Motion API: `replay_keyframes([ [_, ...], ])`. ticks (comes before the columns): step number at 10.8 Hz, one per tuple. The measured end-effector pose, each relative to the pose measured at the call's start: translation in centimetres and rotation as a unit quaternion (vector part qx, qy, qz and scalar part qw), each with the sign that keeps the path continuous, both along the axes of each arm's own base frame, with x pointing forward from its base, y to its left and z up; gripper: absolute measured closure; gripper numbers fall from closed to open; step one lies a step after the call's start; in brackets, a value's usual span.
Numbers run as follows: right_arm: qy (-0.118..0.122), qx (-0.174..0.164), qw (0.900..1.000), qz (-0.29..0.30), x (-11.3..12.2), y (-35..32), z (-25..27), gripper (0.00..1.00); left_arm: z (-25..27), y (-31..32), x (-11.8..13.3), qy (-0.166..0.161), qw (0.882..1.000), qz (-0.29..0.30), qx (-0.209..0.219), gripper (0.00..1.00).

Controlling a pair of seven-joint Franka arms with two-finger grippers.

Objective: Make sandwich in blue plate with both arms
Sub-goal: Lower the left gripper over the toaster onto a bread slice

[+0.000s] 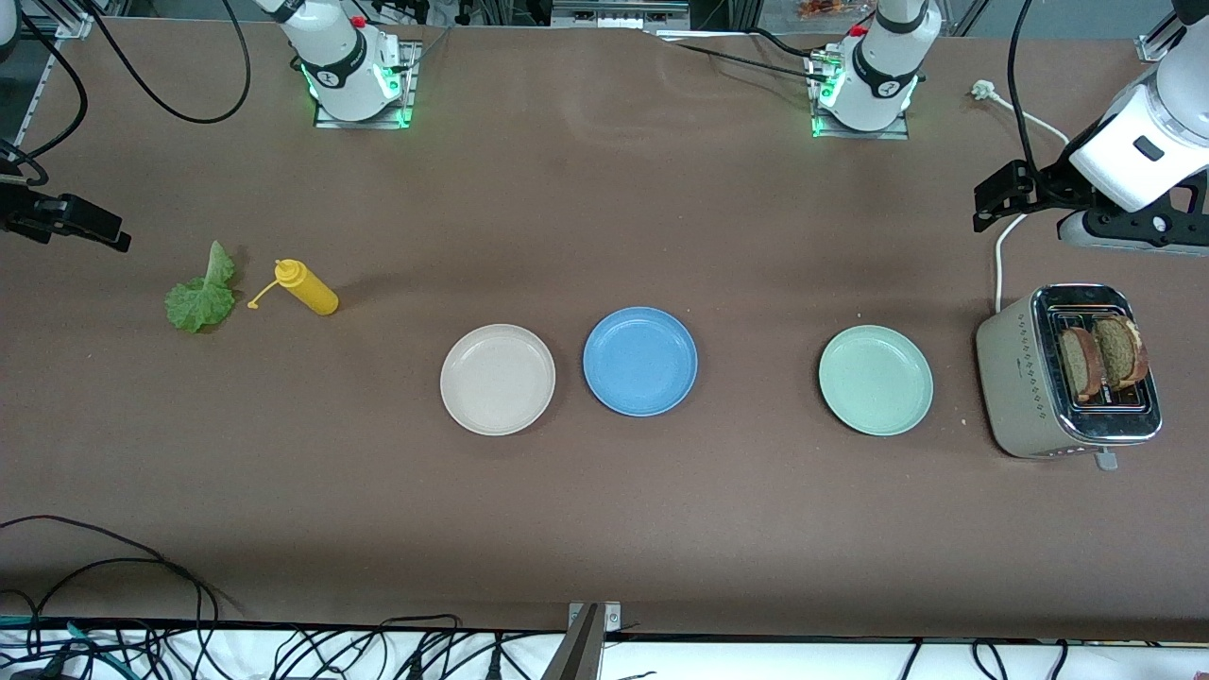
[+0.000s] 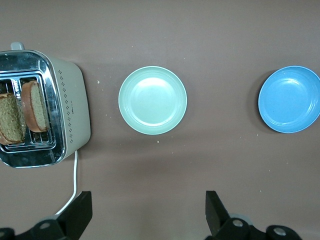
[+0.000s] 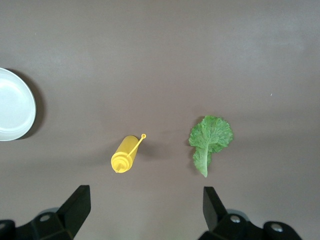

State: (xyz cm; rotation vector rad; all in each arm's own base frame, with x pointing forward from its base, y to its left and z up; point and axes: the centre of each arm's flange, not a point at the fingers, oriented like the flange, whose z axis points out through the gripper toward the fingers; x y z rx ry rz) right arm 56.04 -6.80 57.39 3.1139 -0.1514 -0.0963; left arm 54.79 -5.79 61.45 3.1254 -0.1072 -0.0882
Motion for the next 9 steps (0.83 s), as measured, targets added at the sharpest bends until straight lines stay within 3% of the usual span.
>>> replay_keyframes([
  [9, 0.000, 0.000, 1.000, 0.000, 0.0, 0.0, 0.0, 0.00, -1.8, 0.9, 0.9, 0.017, 1.000, 0.008, 0.000, 0.00],
])
